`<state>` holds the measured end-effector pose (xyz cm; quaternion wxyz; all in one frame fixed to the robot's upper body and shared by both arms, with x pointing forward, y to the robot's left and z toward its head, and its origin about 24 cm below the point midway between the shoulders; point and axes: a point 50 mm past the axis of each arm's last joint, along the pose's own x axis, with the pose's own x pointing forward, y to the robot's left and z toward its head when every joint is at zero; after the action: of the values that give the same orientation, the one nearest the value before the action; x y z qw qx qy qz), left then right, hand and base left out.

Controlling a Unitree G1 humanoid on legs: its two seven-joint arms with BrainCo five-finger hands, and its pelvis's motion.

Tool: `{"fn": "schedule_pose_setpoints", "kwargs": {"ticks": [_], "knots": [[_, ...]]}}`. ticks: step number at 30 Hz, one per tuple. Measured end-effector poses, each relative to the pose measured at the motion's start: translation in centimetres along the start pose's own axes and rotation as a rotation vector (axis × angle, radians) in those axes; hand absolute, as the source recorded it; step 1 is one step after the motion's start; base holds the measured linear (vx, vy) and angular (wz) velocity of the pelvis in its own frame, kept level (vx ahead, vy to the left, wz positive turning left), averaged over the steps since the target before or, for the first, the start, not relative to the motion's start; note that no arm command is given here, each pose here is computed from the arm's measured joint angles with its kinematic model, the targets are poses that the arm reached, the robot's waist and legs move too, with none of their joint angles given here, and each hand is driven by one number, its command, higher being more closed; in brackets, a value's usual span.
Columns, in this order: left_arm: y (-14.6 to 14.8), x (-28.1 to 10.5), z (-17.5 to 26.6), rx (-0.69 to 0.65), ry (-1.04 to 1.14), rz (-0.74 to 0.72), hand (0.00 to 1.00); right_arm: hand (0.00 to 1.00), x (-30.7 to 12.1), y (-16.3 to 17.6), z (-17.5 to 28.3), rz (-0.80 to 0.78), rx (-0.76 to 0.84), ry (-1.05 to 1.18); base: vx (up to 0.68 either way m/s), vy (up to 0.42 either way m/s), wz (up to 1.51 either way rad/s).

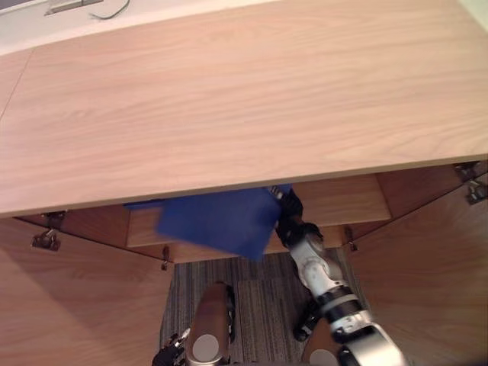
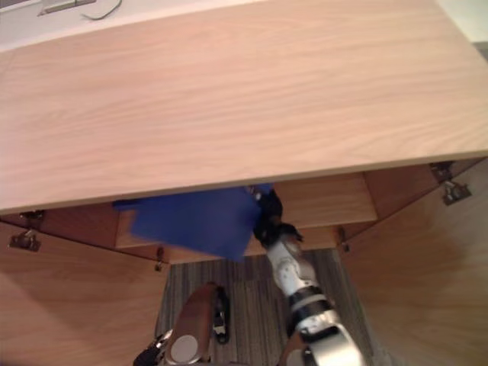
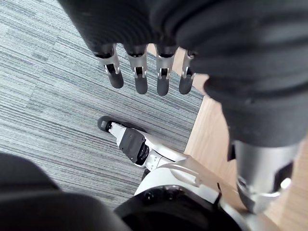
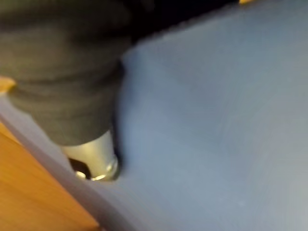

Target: Walk over to the cabinet, pick up the folder, carry it to the office cabinet, place the folder inside the office cabinet, then close the office cabinet door

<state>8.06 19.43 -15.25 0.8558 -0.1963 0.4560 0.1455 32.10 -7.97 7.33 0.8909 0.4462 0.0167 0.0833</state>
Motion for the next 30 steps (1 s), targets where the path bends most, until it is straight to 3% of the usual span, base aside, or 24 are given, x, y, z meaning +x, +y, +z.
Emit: {"fn": "schedule_pose_setpoints", "kwargs": {"ticks": [1, 3, 5, 11, 14, 21, 30], "knots": [[-0.2, -0.1, 0.3, -0.012, -0.021, 0.005, 0.00, 1.00, 0.2, 0.4, 0.3, -0.049, 0.140, -0.040, -0.02, -0.026, 0.37], [-0.3, -0.1, 0.5, -0.035, -0.029, 0.013, 0.00, 1.00, 0.4, 0.9, 1.6, -0.094, 0.266, -0.132, 0.00, -0.019, 0.36], [-0.6, -0.1, 0.9, -0.040, -0.040, 0.018, 0.00, 1.00, 0.9, 0.5, 5.8, -0.179, 0.413, -0.340, 0.00, 0.007, 0.41], [-1.3, -0.2, 1.2, -0.013, -0.039, -0.013, 0.00, 1.00, 1.4, 0.0, 14.4, -0.257, 0.670, -0.671, -0.01, 0.063, 0.12], [-1.6, -0.2, 1.3, 0.003, -0.040, -0.023, 0.00, 1.00, 2.0, -0.2, 17.1, -0.298, 0.769, -0.722, 0.02, 0.039, 0.07], [-2.3, -0.2, 1.1, 0.048, -0.025, -0.051, 0.00, 1.00, 3.0, -1.8, 21.1, -0.403, 0.852, -0.718, 0.03, -0.014, 0.14], [-2.9, -0.2, 0.9, 0.076, -0.012, -0.074, 0.00, 1.00, 2.2, -1.2, 28.3, -0.403, 0.692, -0.778, 0.01, -0.022, 0.09]]}}
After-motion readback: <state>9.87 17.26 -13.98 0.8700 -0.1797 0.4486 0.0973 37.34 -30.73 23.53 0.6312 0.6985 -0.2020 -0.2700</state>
